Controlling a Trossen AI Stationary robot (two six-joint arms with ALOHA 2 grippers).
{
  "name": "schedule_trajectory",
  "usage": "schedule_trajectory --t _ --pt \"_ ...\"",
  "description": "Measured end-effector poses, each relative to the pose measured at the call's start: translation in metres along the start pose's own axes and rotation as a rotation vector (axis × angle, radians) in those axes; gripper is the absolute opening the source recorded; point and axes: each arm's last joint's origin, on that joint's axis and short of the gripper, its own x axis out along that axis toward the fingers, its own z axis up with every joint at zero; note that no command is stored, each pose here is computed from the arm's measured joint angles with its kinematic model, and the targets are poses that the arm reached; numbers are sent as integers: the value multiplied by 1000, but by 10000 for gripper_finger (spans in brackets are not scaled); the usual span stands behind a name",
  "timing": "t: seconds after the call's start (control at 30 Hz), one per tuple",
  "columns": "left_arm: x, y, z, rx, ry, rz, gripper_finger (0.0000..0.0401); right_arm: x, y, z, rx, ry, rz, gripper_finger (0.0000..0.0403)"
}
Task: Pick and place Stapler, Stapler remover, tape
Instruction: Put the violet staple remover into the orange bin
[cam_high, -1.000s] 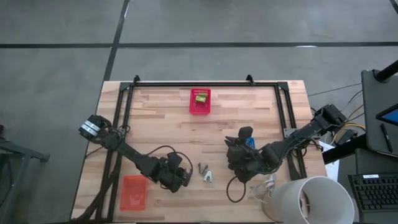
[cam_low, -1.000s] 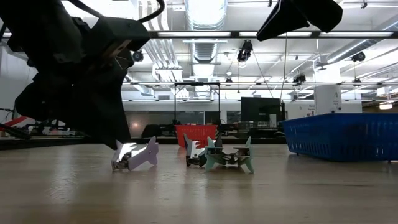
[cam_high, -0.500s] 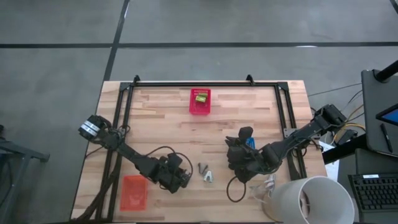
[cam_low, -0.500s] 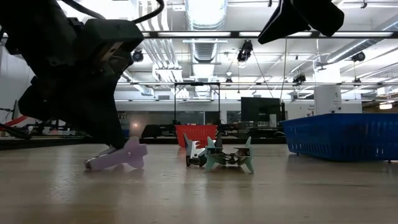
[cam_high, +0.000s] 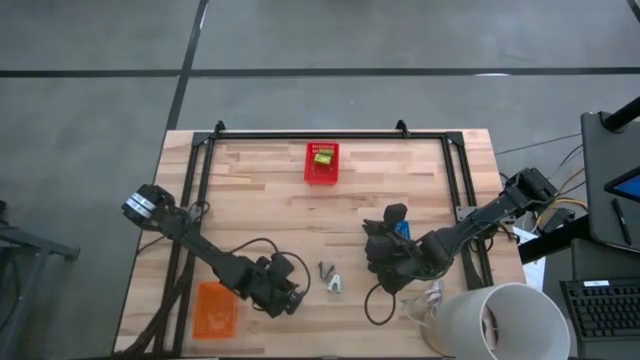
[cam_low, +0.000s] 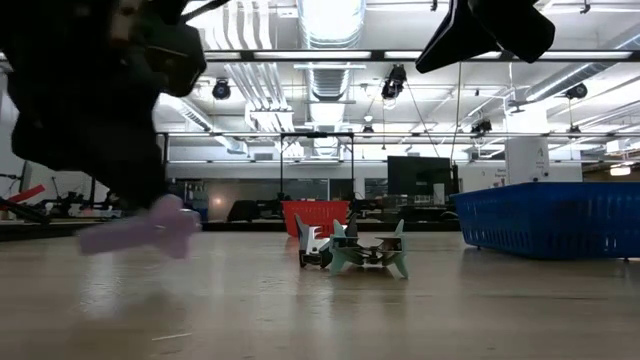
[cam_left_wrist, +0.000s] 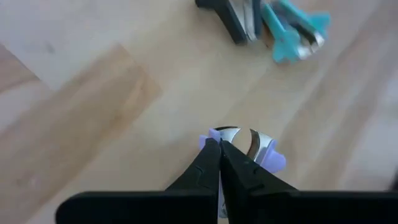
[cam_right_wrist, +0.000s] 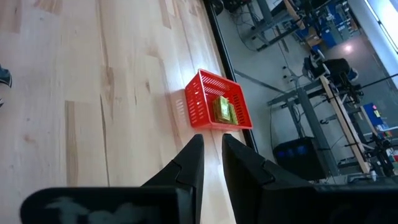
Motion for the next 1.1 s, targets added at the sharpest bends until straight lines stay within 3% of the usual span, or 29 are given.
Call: schedule_trajectory --t 0.23,0.5,0.93,1.1 --pt "-17 -5 -10 126 131 -78 3 0 0 0 1 -1 0 52" --pt "-51 -4 -17 128 236 -121 2 0 0 0 3 -2 0 52" --pt "-120 28 -9 113 337 -30 2 0 0 0 5 -3 1 52" --pt "-138 49 -7 83 392 107 3 0 1 0 5 -2 6 52"
